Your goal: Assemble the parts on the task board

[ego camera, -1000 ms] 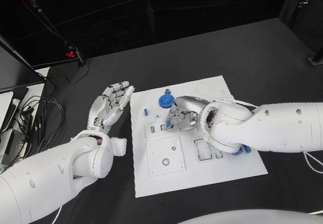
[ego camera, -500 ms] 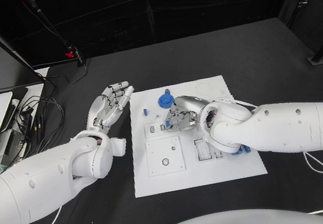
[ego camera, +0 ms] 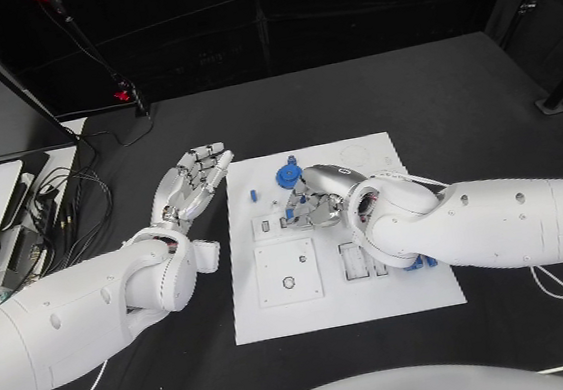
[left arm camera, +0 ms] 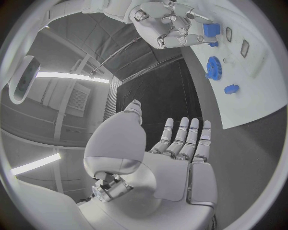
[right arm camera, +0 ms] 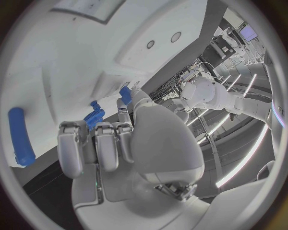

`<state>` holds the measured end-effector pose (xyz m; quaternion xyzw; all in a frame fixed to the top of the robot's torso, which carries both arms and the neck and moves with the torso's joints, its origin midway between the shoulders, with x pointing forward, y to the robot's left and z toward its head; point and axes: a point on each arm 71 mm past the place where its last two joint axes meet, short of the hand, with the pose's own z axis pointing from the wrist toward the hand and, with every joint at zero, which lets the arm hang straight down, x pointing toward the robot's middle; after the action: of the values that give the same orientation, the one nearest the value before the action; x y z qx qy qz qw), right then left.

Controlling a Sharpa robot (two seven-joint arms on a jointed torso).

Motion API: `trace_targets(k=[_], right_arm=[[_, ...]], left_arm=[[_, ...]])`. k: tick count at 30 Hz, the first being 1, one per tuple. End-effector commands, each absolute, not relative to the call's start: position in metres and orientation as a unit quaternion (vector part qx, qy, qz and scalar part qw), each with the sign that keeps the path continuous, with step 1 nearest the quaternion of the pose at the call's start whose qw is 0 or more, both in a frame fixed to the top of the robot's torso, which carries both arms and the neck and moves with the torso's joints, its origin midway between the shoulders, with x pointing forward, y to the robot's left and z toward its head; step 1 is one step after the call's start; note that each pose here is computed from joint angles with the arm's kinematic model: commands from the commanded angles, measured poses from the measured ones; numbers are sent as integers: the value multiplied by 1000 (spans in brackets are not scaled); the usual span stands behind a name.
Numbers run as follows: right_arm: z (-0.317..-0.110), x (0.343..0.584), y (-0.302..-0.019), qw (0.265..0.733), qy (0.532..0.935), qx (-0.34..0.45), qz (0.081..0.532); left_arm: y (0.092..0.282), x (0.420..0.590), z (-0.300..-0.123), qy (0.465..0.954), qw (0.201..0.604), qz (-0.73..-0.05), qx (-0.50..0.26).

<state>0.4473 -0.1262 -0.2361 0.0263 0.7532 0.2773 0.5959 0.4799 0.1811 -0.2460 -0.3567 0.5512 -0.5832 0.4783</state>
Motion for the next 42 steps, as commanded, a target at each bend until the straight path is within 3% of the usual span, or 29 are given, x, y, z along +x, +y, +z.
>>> trace_targets(k=[1,42], right_arm=[[-233,447,-124,606,744,16,280],[-239,447,-128,591,763,9,261]], left_arm=[[180,475,-228,477,517,-648,-293],[180,476,-229,478,516,-647,-294]])
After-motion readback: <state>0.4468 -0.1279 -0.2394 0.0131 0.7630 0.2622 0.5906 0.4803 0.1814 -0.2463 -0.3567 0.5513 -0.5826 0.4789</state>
